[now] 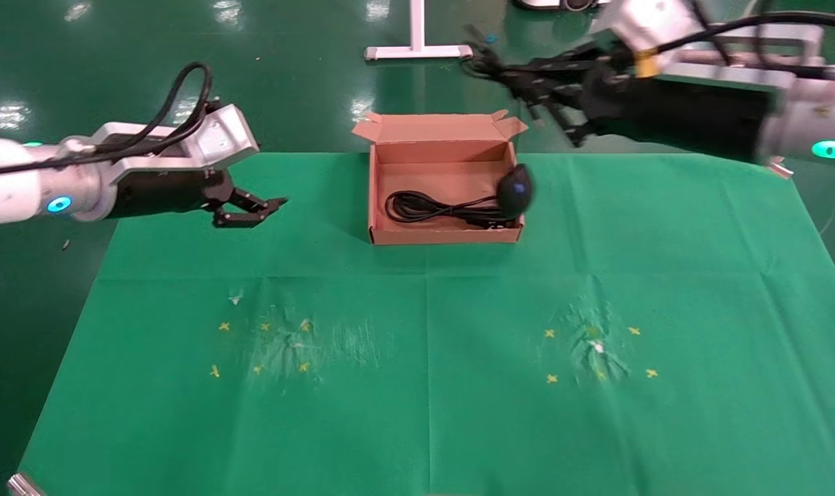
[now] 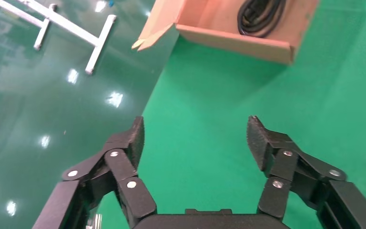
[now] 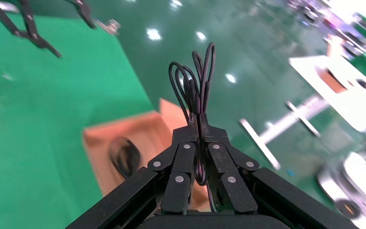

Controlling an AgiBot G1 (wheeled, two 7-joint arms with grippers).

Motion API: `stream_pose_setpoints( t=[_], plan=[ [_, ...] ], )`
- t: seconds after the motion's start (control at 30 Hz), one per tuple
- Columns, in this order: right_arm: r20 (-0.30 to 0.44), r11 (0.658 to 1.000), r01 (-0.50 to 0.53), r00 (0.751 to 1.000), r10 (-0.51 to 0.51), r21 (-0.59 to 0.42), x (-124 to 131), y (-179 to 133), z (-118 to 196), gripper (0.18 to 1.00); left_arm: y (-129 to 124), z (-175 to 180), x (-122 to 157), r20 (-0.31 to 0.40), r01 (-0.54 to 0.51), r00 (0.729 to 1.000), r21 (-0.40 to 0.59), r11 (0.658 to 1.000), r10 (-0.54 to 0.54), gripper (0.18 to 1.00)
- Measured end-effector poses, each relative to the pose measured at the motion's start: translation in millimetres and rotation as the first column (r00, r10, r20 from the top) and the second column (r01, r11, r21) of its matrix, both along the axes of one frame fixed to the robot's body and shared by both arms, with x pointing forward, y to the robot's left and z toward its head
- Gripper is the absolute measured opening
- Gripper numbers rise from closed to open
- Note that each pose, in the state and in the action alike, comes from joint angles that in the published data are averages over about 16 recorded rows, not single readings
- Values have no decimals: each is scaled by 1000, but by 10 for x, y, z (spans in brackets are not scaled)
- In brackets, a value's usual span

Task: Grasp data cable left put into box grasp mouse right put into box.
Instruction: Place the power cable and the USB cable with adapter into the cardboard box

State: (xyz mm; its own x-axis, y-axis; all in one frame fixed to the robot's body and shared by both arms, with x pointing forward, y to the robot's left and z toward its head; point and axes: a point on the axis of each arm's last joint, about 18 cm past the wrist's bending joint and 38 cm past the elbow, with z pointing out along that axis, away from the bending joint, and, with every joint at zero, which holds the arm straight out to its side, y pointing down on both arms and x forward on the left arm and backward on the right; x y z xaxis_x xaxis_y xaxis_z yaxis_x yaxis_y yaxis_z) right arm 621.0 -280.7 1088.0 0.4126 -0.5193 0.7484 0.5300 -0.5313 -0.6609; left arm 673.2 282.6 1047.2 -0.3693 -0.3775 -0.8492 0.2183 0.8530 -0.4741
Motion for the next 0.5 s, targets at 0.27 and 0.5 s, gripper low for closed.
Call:
stream_pose_setpoints(
  t=[0.27,0.5],
  plan=[
    [-27,998,-33,999,32,-61,358,547,-119,191,37,-52,-183,8,-54,999,-16,998,54,854],
    [-53,993,19,998,-26,-118,676,704,-316,191,15,-53,-186,15,-78,997,-17,997,79,940]
  ],
)
